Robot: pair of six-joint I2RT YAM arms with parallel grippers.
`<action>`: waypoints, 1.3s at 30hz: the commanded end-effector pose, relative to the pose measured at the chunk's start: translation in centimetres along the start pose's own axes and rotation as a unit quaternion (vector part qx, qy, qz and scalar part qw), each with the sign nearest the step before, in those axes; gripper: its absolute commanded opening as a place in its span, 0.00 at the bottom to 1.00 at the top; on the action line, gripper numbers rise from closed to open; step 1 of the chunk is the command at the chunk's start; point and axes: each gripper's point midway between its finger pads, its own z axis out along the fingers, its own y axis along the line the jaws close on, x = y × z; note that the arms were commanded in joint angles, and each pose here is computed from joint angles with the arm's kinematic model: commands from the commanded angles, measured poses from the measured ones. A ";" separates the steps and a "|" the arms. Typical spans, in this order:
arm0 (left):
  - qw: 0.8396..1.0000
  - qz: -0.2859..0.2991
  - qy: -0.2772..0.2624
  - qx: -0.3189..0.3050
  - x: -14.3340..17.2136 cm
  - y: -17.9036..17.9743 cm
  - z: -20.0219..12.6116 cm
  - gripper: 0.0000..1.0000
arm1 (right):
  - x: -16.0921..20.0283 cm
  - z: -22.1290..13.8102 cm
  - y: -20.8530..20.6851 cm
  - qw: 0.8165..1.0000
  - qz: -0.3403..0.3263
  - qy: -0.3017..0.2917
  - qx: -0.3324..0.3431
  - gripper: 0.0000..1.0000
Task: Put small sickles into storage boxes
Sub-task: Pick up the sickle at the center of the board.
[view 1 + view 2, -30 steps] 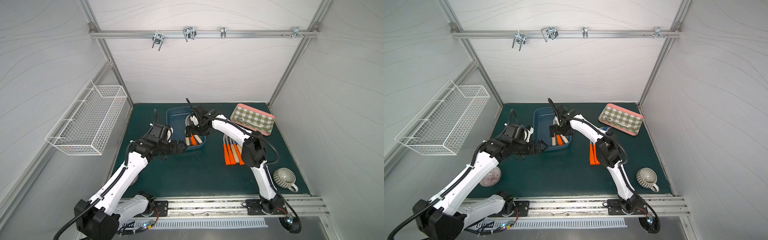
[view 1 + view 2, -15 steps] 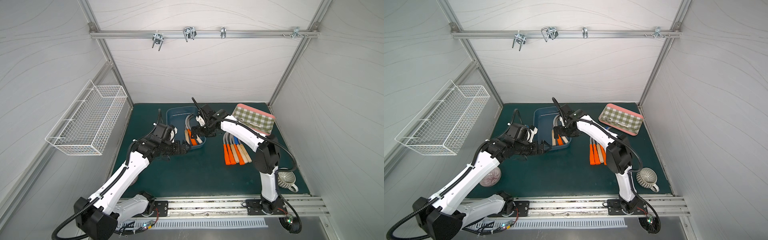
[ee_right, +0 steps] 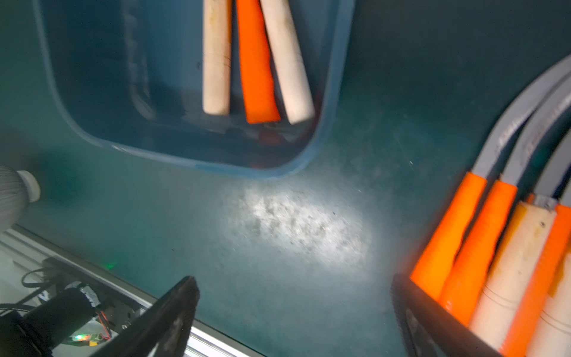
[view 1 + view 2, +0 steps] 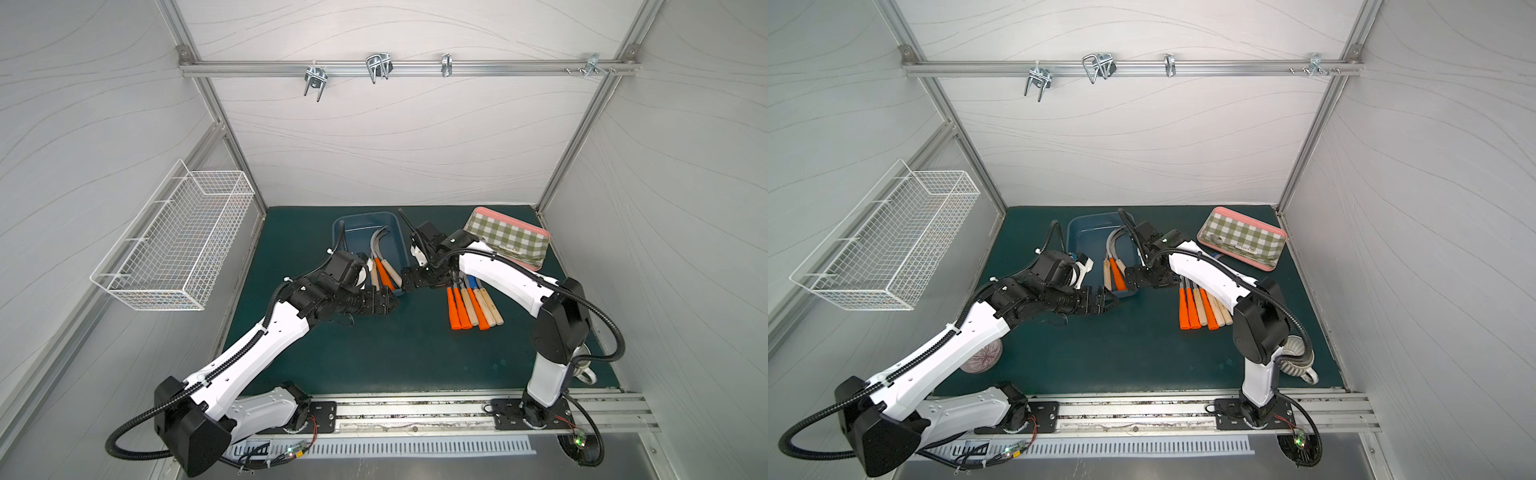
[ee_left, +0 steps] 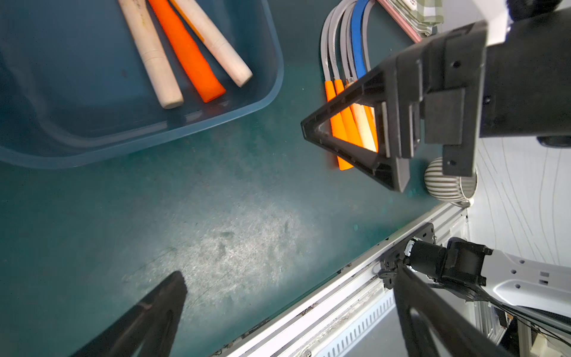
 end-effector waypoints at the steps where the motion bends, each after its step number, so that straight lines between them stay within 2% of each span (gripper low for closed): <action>1: 1.000 0.005 -0.021 0.008 -0.7 -0.8 0.6 0.99 | 1.2 -1.3 -1.5 1.000 0.016 0.000 0.021 0.99; 18: 0.998 0.060 -0.014 0.026 2.6 -1.5 4.2 0.99 | 7.2 0.7 -7.3 0.995 0.063 0.035 0.069 0.99; 24: 0.996 0.089 -0.014 0.024 3.8 -0.9 5.3 0.99 | 8.4 2.4 -8.5 0.994 0.071 0.046 0.071 0.87; 33: 0.993 0.112 -0.028 0.022 5.1 0.5 6.1 0.99 | 8.6 4.7 -9.8 0.993 0.074 0.058 0.077 0.52; 39: 0.993 0.114 -0.020 0.022 5.6 0.7 6.1 0.99 | 8.3 5.8 -10.7 0.991 0.076 0.066 0.085 0.51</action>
